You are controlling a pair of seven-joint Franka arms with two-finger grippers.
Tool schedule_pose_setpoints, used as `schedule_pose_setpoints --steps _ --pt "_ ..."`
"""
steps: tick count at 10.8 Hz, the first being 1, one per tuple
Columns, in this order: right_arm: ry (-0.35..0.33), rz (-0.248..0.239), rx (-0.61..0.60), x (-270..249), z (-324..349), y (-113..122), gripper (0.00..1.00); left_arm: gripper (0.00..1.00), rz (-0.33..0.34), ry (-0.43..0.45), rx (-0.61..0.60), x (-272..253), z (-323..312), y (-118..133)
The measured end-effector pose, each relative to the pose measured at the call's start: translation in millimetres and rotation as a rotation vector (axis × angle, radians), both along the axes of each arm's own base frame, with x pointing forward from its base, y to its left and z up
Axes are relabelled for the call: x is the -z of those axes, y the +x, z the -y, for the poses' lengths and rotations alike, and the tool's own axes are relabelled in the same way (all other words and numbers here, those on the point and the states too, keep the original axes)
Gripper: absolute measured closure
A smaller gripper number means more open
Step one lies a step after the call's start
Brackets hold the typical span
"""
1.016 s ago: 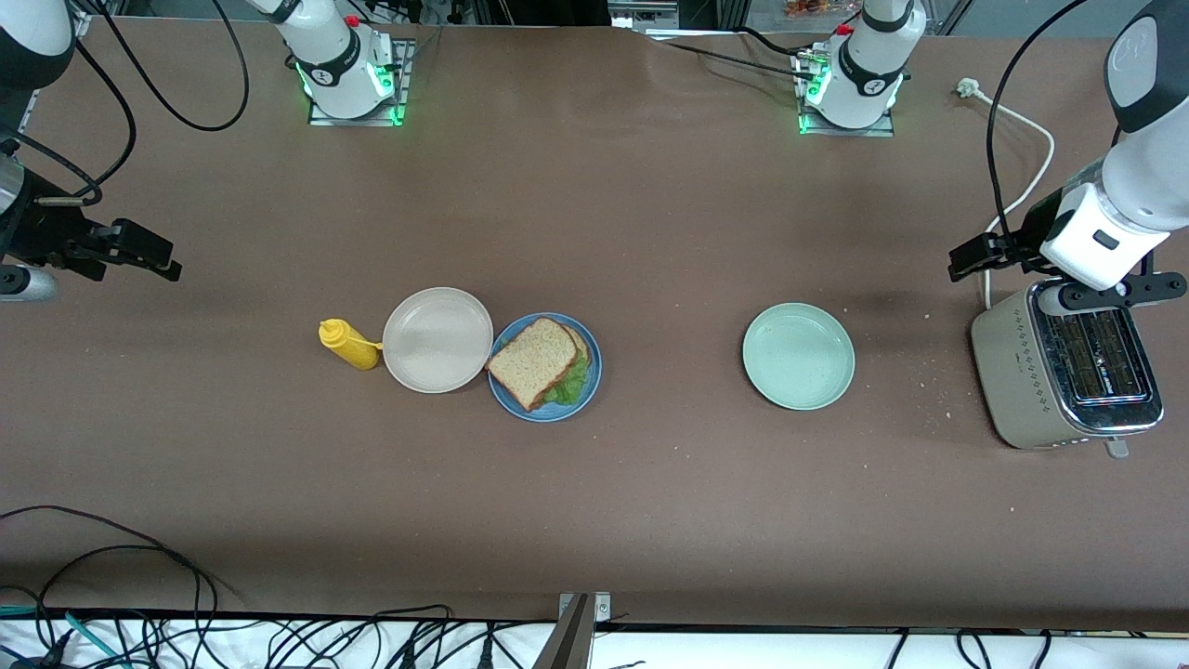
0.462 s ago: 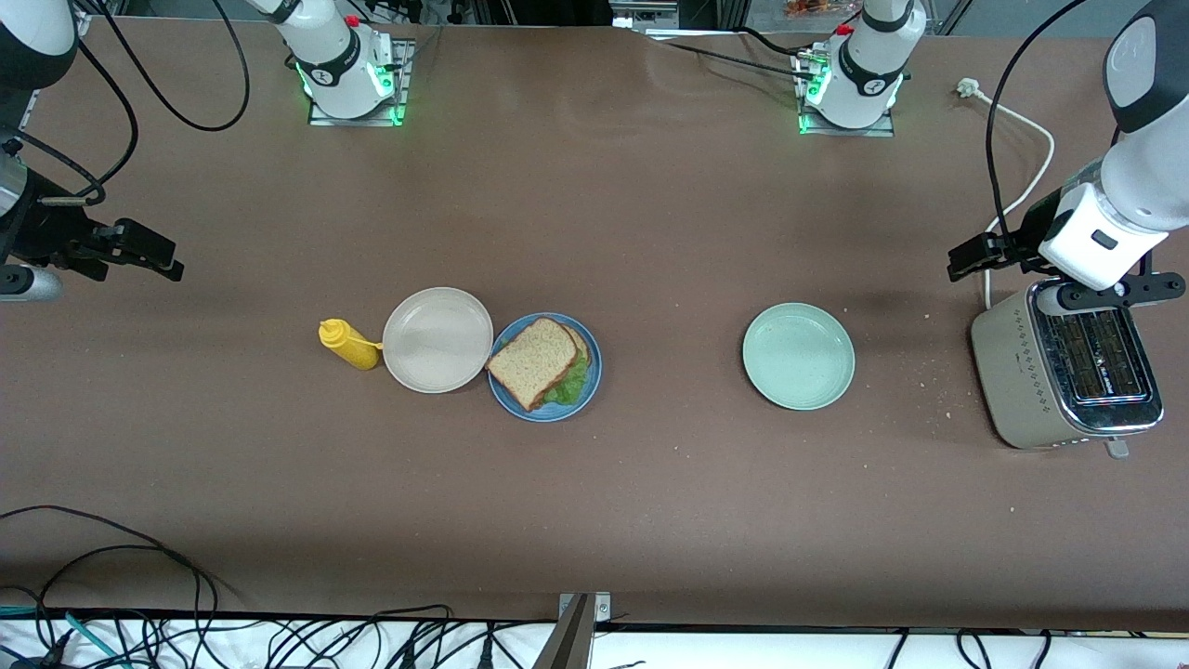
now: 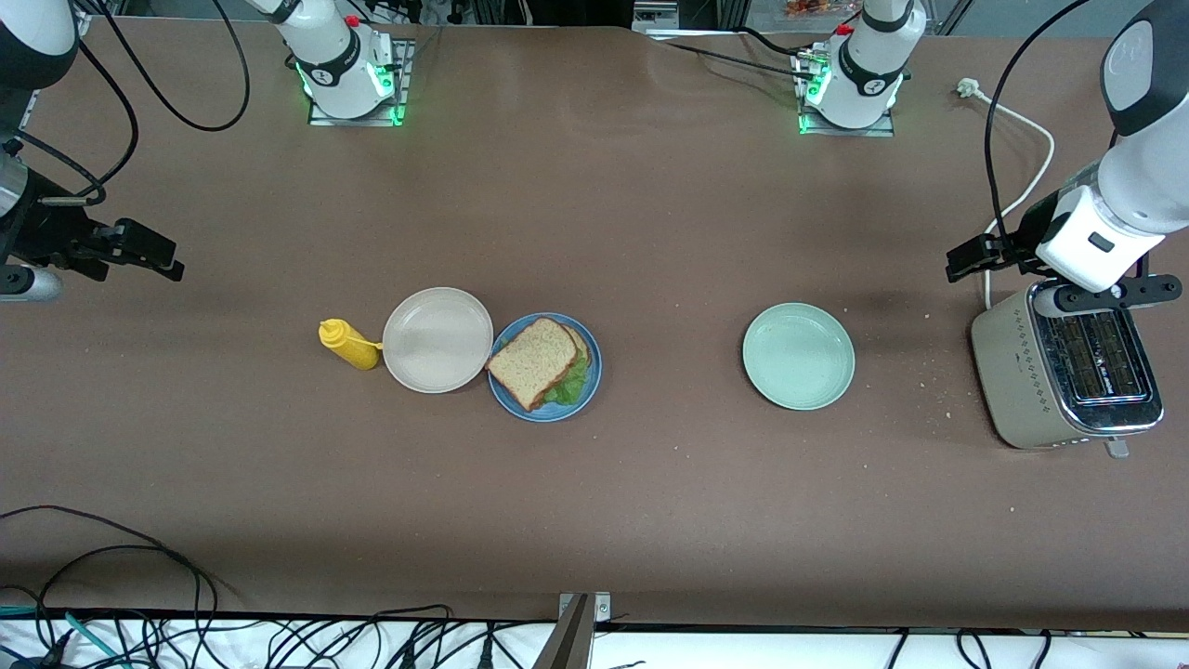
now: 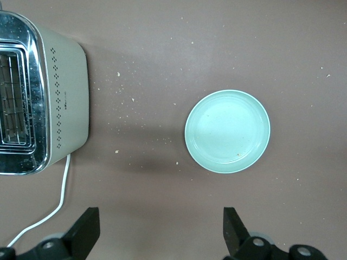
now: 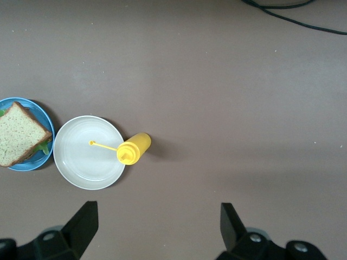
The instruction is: Make sandwich in blue plate with both arms
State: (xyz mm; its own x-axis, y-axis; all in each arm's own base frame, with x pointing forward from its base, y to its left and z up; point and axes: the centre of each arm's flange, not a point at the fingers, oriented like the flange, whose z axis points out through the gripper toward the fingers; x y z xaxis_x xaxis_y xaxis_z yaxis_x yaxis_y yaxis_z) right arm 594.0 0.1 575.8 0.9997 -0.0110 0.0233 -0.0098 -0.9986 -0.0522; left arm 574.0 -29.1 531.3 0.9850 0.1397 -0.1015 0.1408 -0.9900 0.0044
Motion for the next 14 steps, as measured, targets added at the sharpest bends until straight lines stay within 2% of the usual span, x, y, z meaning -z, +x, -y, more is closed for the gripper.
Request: schedule_pose_setpoints --steps 14 --pt "0.0 0.0 0.0 0.2 0.0 0.0 0.0 0.0 -0.006 0.0 0.014 3.2 6.5 0.0"
